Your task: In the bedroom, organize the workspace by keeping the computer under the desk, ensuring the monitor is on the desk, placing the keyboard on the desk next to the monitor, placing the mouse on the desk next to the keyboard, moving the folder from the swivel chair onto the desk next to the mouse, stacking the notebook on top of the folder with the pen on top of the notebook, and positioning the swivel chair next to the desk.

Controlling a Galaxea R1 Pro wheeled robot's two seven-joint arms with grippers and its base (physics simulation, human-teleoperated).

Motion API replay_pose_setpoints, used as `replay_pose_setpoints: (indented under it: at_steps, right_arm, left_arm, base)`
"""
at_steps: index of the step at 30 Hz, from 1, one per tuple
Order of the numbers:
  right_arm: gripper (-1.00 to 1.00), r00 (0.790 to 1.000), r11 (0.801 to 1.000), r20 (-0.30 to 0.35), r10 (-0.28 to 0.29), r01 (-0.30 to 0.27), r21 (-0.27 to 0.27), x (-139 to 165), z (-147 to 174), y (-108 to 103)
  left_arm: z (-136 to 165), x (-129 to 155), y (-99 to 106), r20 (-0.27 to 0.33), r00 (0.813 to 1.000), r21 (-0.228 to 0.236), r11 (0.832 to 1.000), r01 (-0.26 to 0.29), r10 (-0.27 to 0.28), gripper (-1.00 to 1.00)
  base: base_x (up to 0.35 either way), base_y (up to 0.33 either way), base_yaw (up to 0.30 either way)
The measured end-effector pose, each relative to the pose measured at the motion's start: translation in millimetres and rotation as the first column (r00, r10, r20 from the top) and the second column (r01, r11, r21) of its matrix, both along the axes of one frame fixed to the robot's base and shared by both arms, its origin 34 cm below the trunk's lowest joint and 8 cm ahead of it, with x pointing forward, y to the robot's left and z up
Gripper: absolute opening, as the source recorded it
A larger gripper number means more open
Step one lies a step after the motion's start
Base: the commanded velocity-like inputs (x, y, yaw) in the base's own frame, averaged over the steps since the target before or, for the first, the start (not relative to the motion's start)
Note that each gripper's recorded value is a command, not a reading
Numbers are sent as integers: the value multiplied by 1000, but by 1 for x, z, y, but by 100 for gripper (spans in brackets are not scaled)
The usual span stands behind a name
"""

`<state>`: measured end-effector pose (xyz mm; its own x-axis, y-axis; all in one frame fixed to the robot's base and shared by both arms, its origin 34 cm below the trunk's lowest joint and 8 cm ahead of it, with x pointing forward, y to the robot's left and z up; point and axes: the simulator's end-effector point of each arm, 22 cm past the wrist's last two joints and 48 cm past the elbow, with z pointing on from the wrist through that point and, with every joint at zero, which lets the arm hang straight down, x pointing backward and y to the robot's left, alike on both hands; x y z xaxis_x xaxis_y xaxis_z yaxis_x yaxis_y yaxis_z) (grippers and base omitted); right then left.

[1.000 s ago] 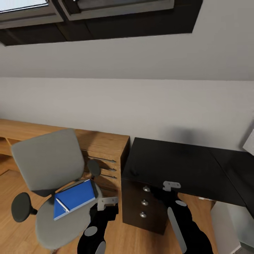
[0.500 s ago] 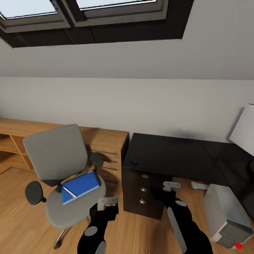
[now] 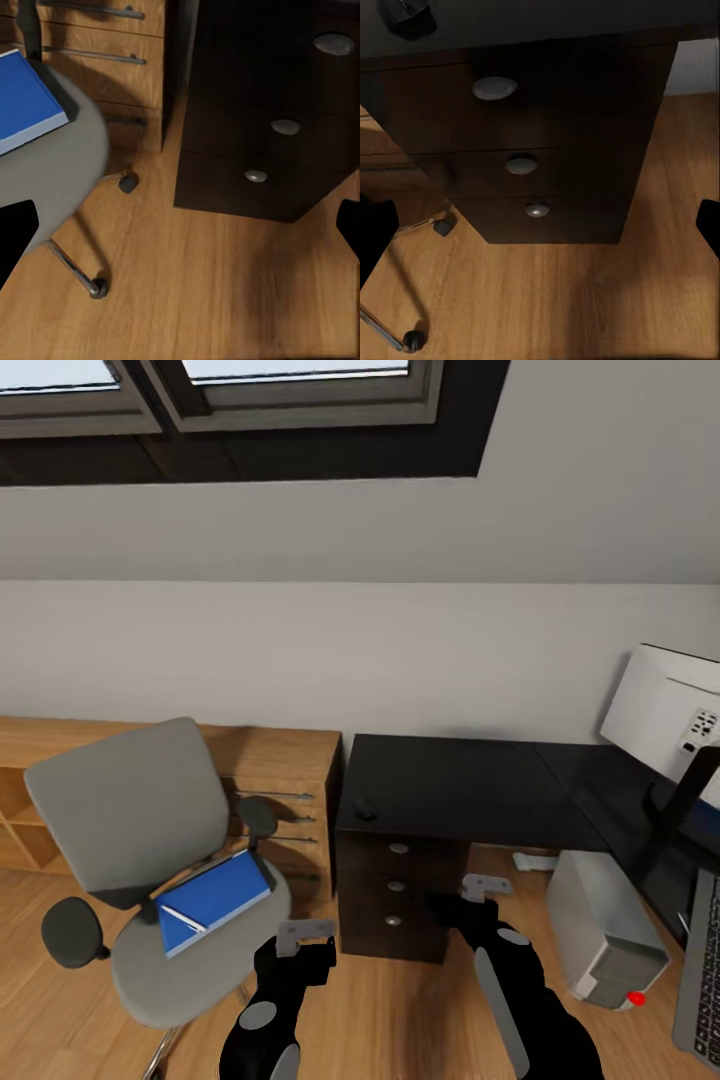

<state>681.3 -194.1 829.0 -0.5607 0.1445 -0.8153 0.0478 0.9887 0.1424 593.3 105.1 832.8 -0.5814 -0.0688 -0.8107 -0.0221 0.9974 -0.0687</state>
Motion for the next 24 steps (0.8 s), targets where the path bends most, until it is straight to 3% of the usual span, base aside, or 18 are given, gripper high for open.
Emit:
replay_pose_setpoints:
  at_steps: [5,15,24]
  right_arm:
    - [100,1000,1000,0,1,-1,0,0,0,0]
    - [100,1000,1000,3,-1,1,-1,0,1,0]
    - [100,1000,1000,12,0,0,0,1,4,0]
  left_arm:
    - [0,0,0,0,1000,0,1000,0,0,100]
    - [1,0,0,3,1000,0,1000,0,0,100]
    - [10,1,-5,26,1000,-9,1000,4,-4,100]
  base:
    - [-29,24,-268]
    - [-190,33,-250]
    - [-27,3,-159]
